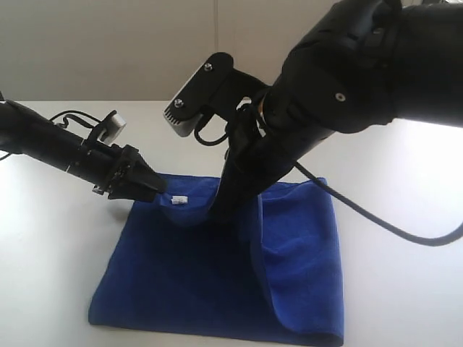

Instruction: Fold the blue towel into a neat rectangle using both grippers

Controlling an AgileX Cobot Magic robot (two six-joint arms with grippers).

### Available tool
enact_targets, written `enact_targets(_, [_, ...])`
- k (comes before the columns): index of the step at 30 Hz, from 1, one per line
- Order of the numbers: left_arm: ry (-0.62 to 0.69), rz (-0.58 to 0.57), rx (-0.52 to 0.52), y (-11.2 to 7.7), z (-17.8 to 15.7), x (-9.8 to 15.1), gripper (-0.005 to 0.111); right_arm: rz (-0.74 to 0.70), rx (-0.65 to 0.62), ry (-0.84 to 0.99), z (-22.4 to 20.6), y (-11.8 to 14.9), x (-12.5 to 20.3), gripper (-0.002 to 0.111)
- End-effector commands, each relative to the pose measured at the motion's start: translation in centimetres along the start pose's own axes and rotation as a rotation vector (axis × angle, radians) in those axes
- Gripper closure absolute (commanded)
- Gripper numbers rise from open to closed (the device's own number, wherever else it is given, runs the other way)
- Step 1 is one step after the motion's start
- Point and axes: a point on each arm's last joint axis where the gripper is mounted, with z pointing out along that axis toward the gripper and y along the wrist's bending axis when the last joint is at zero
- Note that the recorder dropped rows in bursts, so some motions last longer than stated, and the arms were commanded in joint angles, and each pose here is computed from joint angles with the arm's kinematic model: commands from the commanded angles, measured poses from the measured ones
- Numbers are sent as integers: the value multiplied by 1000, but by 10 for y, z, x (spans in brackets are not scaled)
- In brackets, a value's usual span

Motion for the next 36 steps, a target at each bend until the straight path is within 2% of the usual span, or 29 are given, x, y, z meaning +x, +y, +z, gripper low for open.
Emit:
enact_targets(1, [-34, 10, 27, -5, 0, -4, 49, 16, 24, -60, -16, -5, -2, 108])
enact_targets(6, [0, 41, 4, -12, 15, -4, 49, 21, 25, -64, -17, -6, -2, 108])
enact_targets(11, [-26, 32, -33, -12, 20, -7, 50, 23, 26, -62, -18, -6, -2, 108])
enact_targets(17, [-54, 22, -70, -9, 20, -10, 96, 42, 7, -65, -18, -4, -2, 108])
enact_targets(19, [-61, 37, -68, -10, 19, -11, 107, 51, -1, -65, -18, -3, -2, 108])
enact_targets(26, [-167, 167, -59, -45, -5, -38, 107, 52, -57, -81, -18, 2, -4, 108])
enact_targets(28, [-202, 203, -60, -58, -16, -50, 107, 52, -106, -109, -19, 6, -7, 108])
enact_targets(31, [-218, 236, -52, -69, -23, -59, 107, 48, -173, -164, -22, 12, -11, 108])
enact_targets(34, [-177, 271, -90, -72, -27, -62, 107, 73, -221, -227, -24, 16, -17, 108])
enact_targets(36, [-124, 278, -177, -66, -30, -61, 107, 72, -259, -294, -24, 19, -23, 108])
